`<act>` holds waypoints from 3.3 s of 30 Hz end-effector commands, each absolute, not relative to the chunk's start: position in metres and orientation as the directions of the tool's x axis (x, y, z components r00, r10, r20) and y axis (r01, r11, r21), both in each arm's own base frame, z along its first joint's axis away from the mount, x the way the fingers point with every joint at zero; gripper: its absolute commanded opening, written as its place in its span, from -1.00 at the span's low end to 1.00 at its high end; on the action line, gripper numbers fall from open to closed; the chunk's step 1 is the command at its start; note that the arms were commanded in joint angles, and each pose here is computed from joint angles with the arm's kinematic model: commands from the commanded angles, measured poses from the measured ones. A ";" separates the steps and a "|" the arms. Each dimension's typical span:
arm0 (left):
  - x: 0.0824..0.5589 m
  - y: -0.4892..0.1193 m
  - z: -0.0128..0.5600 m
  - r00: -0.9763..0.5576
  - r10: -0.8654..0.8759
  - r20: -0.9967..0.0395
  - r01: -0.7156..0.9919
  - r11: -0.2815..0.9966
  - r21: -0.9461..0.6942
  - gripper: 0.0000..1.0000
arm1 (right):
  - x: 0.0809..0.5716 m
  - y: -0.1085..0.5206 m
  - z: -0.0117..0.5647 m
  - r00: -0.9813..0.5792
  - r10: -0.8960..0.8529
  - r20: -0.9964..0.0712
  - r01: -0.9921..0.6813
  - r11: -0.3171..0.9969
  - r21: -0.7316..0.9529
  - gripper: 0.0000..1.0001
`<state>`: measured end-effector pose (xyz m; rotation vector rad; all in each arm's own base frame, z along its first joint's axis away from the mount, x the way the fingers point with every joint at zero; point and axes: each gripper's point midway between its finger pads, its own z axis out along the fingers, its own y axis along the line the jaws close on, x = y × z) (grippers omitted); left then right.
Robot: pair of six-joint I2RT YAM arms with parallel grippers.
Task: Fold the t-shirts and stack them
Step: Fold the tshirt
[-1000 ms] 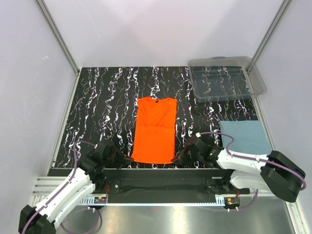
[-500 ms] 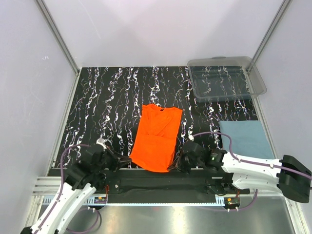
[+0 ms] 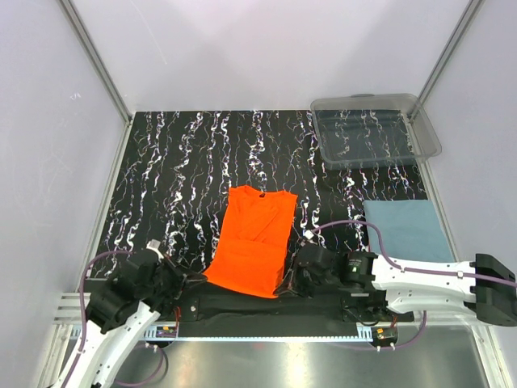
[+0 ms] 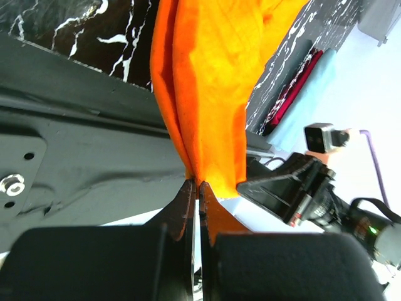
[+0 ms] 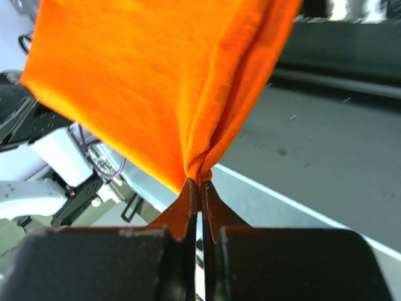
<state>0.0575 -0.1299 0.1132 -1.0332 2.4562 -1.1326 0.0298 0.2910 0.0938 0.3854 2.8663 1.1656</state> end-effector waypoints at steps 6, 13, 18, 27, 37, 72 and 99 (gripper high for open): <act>0.066 -0.128 0.140 -0.733 -0.680 0.000 -0.456 0.493 -0.741 -1.00 | 0.041 0.295 0.139 -0.964 0.264 -0.007 0.176 0.660 0.731 -1.00; 0.113 -0.138 0.166 -0.758 -0.635 -0.149 -0.380 0.616 -0.690 -1.00 | 0.078 0.282 0.153 -0.950 0.311 -0.037 0.184 0.648 0.739 -1.00; 0.156 -0.149 0.180 -0.770 -0.592 -0.238 -0.340 0.696 -0.633 -1.00 | 0.123 0.274 0.168 -0.936 0.351 -0.028 0.211 0.623 0.753 -1.00; 0.232 -0.158 0.207 -0.766 -0.564 -0.309 -0.285 0.728 -0.623 -1.00 | 0.174 0.267 0.176 -0.939 0.341 0.039 0.249 0.599 0.762 -1.00; 0.298 -0.172 0.206 -0.790 -0.533 -0.305 -0.249 0.732 -0.634 -1.00 | 0.226 0.257 0.179 -0.929 0.359 0.087 0.291 0.568 0.770 -1.00; 0.498 -0.197 0.113 -0.845 -0.459 -0.273 -0.200 0.746 -0.635 -0.44 | 0.393 0.200 0.091 -0.929 0.370 -0.018 0.271 0.711 0.649 -0.32; 0.431 -0.251 0.136 -0.905 -0.334 -0.264 0.133 0.368 -0.920 -0.45 | 0.312 0.321 0.128 -0.993 0.057 -0.101 -0.061 0.482 0.874 -0.57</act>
